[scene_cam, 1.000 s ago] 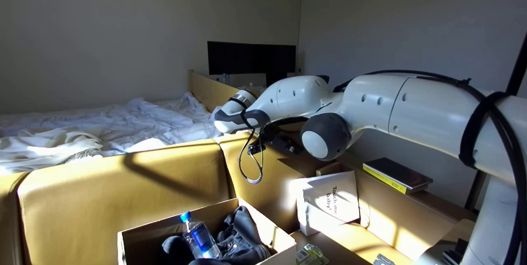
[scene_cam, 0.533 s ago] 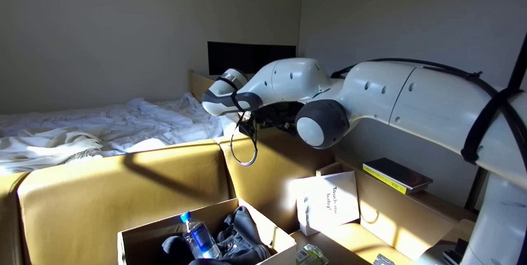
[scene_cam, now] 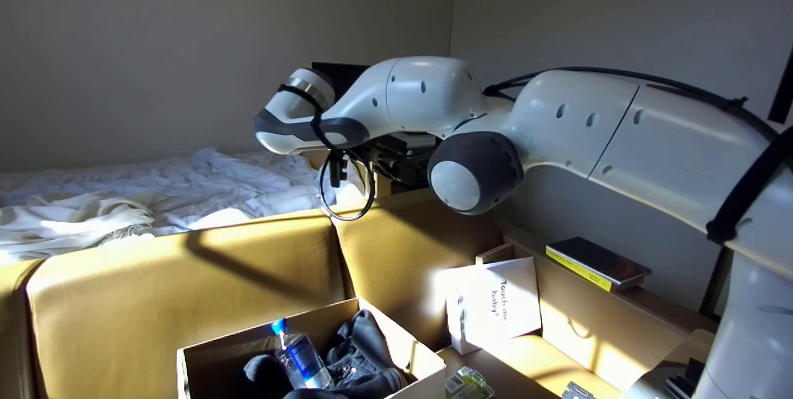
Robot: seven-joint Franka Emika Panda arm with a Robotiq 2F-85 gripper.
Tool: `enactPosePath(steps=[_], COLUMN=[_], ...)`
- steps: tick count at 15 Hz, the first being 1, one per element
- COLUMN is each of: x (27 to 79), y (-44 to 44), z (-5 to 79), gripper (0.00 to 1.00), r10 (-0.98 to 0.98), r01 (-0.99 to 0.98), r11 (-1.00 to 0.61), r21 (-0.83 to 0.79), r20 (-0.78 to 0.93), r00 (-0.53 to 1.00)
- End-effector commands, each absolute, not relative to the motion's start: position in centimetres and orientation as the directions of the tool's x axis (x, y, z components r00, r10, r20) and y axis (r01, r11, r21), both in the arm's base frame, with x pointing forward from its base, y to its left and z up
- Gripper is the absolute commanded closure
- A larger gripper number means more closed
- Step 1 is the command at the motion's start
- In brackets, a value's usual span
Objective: Remove the white bag from the box
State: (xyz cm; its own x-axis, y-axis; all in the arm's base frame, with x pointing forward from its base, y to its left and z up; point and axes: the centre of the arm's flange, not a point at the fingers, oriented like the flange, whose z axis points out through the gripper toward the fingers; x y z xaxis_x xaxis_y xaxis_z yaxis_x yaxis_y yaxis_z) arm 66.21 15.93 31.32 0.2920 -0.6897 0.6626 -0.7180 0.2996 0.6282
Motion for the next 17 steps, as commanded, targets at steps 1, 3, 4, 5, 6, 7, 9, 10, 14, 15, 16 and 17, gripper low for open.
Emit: enactPosePath(steps=[1,3,4,5,6,7,9,10,14,15,16,17], x=[63.6,62.9,62.1,61.1,60.2,59.5,60.5,60.1,61.3,61.5,61.5,61.5], y=[21.7,26.9,29.4,31.7,33.4,34.7,35.9,36.4,34.6,34.3,34.3,34.3], z=[26.1,22.8,21.1,19.5,18.4,17.6,17.3,16.9,17.4,17.5,17.5,17.5], gripper=[0.0,0.0,0.0,0.0,0.0,0.0,0.0,0.0,0.0,0.0,0.0,0.0], r10=[-0.67,-0.638,-0.612,-0.58,-0.545,-0.507,-0.525,-0.514,-0.531,-0.534,-0.535,-0.534], r01=[-0.75,-0.763,-0.759,-0.751,-0.741,-0.73,-0.753,-0.752,-0.762,-0.762,-0.762,-0.762], r11=[0.116,0.008,-0.044,-0.096,-0.146,-0.191,-0.126,-0.126,-0.104,-0.101,-0.1,-0.101], r21=[0.651,0.647,0.649,0.654,0.656,0.656,0.646,0.647,0.639,0.639,0.639,0.639], r20=[0.609,0.591,0.583,0.576,0.572,0.571,0.601,0.606,0.612,0.612,0.612,0.612], r00=[0.425,0.494,0.534,0.576,0.614,0.646,0.603,0.608,0.586,0.584,0.583,0.584])
